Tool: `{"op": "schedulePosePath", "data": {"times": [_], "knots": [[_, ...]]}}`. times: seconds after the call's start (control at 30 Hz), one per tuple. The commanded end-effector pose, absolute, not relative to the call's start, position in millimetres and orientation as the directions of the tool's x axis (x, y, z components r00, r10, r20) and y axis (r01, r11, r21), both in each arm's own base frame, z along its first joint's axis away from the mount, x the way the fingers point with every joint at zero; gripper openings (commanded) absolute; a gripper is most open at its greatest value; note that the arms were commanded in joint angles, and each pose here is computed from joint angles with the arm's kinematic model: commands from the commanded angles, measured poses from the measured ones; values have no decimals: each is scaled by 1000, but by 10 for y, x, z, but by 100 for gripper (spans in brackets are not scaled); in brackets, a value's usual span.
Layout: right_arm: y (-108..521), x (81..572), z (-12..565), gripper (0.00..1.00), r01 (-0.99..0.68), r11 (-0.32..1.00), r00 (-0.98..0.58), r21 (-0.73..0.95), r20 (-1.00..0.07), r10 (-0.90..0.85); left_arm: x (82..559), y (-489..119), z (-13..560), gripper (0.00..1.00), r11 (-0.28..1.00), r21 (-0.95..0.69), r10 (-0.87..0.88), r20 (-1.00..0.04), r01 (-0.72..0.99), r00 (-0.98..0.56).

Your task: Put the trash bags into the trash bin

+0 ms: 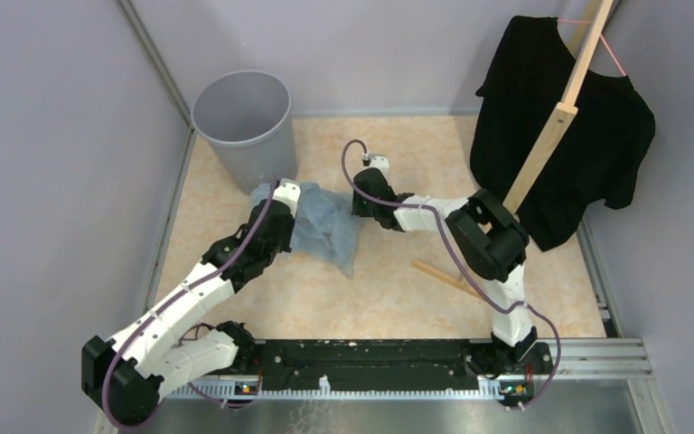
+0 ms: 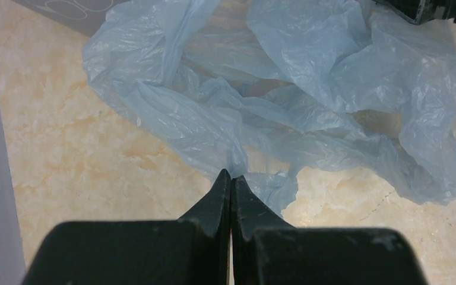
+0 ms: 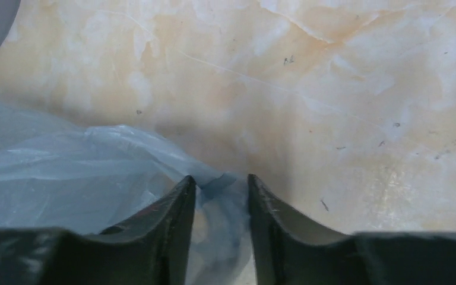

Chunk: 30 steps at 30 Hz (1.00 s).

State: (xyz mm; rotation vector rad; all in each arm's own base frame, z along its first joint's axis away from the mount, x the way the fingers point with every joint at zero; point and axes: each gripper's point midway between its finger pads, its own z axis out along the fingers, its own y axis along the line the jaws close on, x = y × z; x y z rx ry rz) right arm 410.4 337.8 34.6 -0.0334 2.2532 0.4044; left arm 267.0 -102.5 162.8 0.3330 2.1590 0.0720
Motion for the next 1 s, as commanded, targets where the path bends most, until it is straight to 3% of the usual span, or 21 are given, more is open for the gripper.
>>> {"op": "schedulePosePath", "data": {"times": [0.0,0.2,0.3,0.47,0.6,0.67,0.77,0.87,0.97], "knots": [[3424,4153,317,31,-178,951,-662,251,-746,73,2716,-1009,1789,0,969,159,233,-844,190,-484],[3240,4172,1107,0,-204,975,-497,89,-867,-25,2682,-1031,1901,0,976,111,186,-873,187,-452],[3088,4039,1397,0,-207,977,-428,58,-903,-37,2650,-1079,1915,0,978,67,153,-878,199,-453],[2992,3753,1282,0,-255,962,-481,97,-876,-39,2604,-1247,1802,0,978,-55,60,-855,204,-516],[2917,3965,1648,0,-220,975,-439,-39,-888,-135,2717,-1491,1777,0,963,-172,-23,-817,206,-576],[2901,4104,2292,0,-205,972,-381,-113,-906,-185,2904,-1601,2192,0,949,-215,-57,-835,229,-547],[2957,4042,3695,0,-274,957,-193,-92,-970,-148,3144,-1754,3553,0,916,-227,-105,-932,332,-348],[2980,3472,5122,0,-403,912,76,-75,-996,-48,2851,-1875,5093,0,809,-226,-225,-972,543,-69],[2979,2870,5704,0,-494,861,267,-119,-964,20,2378,-1890,5744,0,695,-178,-346,-932,696,107]]}}
